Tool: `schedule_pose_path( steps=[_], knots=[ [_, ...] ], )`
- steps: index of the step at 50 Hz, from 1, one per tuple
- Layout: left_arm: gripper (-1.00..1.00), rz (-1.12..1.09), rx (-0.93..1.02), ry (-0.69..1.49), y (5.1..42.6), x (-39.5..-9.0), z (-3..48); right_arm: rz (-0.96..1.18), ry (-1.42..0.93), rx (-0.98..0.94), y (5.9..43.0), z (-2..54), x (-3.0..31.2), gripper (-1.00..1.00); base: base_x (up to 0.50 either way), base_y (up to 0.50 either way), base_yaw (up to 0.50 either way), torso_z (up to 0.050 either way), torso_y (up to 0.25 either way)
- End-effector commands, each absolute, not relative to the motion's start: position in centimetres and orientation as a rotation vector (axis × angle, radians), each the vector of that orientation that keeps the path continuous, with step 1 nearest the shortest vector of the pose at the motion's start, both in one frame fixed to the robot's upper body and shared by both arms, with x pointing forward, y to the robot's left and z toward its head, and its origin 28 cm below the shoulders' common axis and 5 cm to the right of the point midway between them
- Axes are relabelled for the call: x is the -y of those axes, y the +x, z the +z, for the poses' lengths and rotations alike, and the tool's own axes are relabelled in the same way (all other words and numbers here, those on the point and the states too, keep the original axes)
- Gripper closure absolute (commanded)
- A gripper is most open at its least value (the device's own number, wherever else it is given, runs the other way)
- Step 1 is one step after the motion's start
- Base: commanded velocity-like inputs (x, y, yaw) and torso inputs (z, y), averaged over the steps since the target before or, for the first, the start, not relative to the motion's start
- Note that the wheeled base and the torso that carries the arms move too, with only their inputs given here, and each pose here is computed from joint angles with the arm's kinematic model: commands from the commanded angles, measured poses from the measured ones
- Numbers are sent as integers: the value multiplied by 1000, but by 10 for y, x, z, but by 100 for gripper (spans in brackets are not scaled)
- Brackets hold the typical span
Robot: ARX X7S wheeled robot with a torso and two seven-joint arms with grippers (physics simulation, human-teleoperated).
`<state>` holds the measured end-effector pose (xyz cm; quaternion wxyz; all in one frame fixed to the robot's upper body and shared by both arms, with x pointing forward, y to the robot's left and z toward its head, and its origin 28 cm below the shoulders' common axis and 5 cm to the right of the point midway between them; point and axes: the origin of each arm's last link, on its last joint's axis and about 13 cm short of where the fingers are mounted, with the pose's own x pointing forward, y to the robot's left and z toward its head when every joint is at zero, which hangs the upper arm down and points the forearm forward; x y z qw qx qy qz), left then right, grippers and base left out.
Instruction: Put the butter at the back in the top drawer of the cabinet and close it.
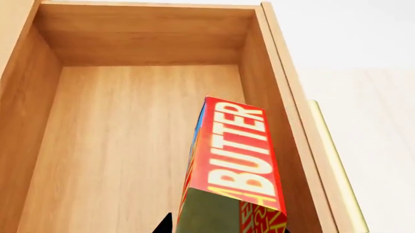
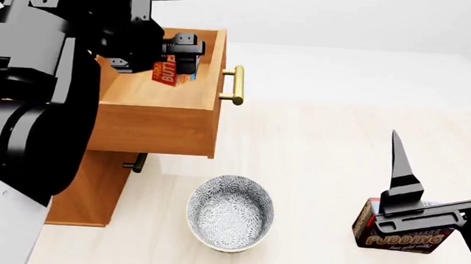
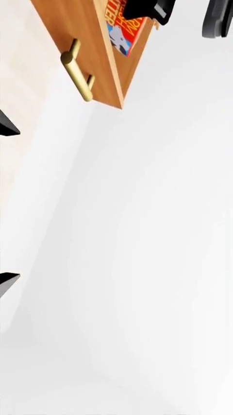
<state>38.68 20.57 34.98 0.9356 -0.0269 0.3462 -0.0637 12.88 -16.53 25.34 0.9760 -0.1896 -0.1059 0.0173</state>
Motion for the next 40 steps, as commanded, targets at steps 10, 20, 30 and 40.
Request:
schedule_pose_path(
  steps=[10, 20, 30, 40],
  knots=[
    [100, -134, -712, -87, 388, -204, 346, 27, -382, 209, 130, 253, 166, -100, 0, 0, 0, 1, 2],
    [100, -136, -720, -90, 388, -203, 342, 25, -381, 209, 129, 253, 166, -100, 0, 0, 0, 0, 1],
    [100, -137, -734, -93, 389, -203, 338, 23, -382, 207, 130, 252, 166, -100, 0, 0, 0, 1, 1],
    [100, -137, -747, -96, 389, -203, 334, 22, -381, 205, 130, 251, 166, -100, 0, 0, 0, 0, 1]
  ],
)
